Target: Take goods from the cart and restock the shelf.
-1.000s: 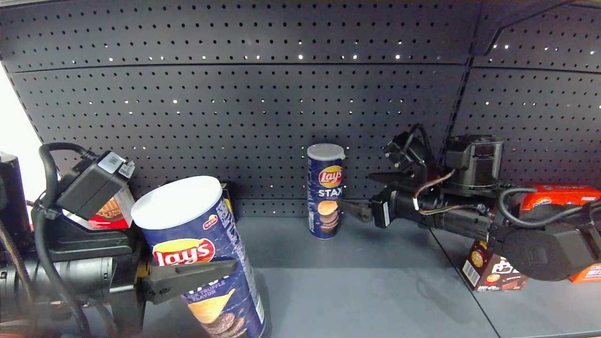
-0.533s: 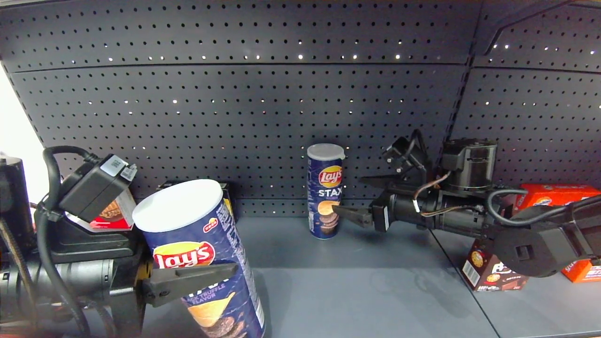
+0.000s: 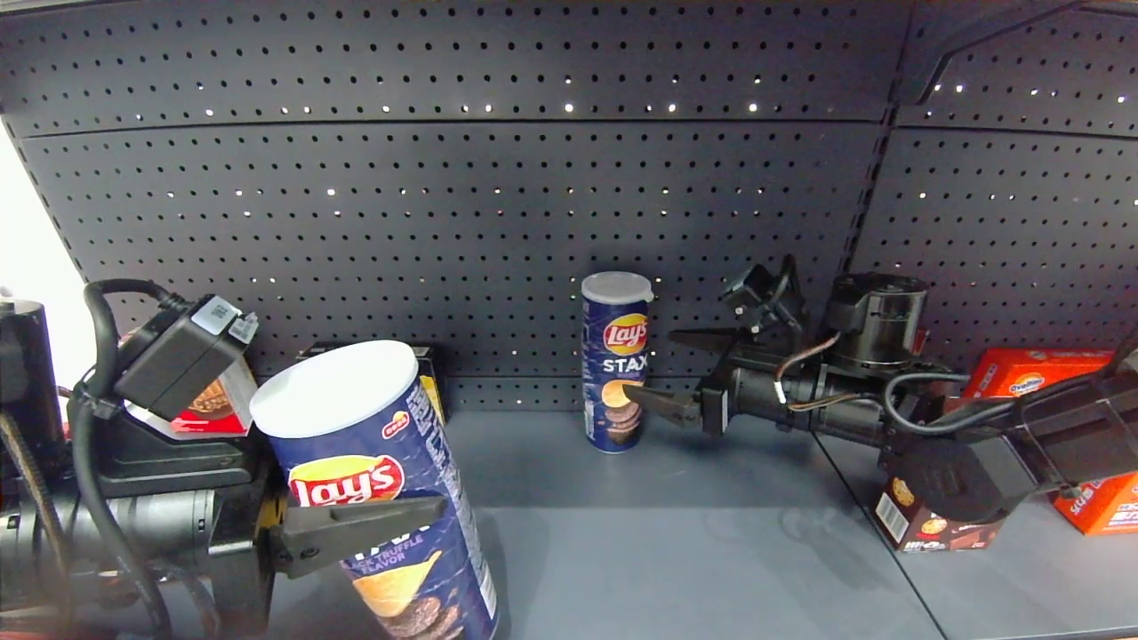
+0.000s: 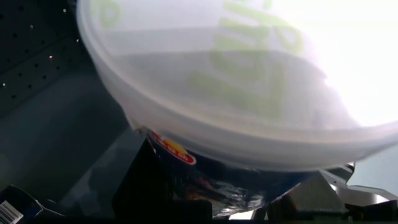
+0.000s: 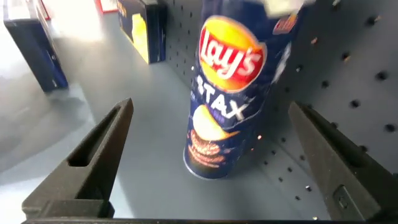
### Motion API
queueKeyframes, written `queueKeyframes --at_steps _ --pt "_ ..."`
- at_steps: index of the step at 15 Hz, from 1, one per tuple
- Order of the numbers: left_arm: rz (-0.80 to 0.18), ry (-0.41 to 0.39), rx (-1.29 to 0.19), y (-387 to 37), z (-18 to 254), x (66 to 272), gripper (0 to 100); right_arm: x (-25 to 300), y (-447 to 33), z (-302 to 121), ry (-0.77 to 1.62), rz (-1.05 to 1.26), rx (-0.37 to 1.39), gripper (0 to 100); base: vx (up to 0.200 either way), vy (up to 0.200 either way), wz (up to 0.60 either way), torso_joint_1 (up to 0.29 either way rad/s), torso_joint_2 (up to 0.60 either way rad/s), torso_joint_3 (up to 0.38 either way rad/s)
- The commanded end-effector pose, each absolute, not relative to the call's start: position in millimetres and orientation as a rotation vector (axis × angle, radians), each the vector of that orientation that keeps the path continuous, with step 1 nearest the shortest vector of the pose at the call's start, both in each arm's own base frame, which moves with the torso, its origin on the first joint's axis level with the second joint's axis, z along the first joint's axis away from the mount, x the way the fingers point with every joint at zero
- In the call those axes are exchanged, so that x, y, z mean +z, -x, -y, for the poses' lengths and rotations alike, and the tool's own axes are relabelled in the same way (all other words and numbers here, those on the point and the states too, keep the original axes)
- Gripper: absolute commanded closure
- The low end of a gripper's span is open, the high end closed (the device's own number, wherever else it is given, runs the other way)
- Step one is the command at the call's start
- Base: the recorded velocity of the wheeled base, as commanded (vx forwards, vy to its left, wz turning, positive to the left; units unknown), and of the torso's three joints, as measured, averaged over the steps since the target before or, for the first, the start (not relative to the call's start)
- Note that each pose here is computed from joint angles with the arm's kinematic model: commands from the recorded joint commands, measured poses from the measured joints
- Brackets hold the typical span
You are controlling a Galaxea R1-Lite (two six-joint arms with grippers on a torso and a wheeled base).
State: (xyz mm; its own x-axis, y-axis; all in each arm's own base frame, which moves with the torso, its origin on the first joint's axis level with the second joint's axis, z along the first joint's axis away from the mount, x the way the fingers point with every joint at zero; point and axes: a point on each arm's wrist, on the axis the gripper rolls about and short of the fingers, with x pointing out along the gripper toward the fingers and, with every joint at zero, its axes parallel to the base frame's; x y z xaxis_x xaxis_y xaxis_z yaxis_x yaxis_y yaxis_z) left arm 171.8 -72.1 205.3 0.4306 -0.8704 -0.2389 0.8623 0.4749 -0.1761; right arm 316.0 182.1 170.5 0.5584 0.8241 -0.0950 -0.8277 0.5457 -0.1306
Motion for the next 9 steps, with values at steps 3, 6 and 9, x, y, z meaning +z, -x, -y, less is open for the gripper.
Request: queueKeyframes --at_steps 3,6,9 --pt "-0.329 0.034 -1.092 -173 72 202 100 161 -320 -184 0.164 -0.058 0.983 0 0.000 0.000 0.00 0.000 0.00 0.000" --pt "-0.331 0.034 -1.095 -173 73 202 100 154 -323 -186 0.163 -0.075 0.984 0 0.000 0.000 0.00 0.000 0.00 0.000" --pt "-0.330 0.033 -1.093 -173 73 202 100 146 -328 -191 0.163 -0.092 0.989 0 0.000 0.000 0.00 0.000 0.00 0.000"
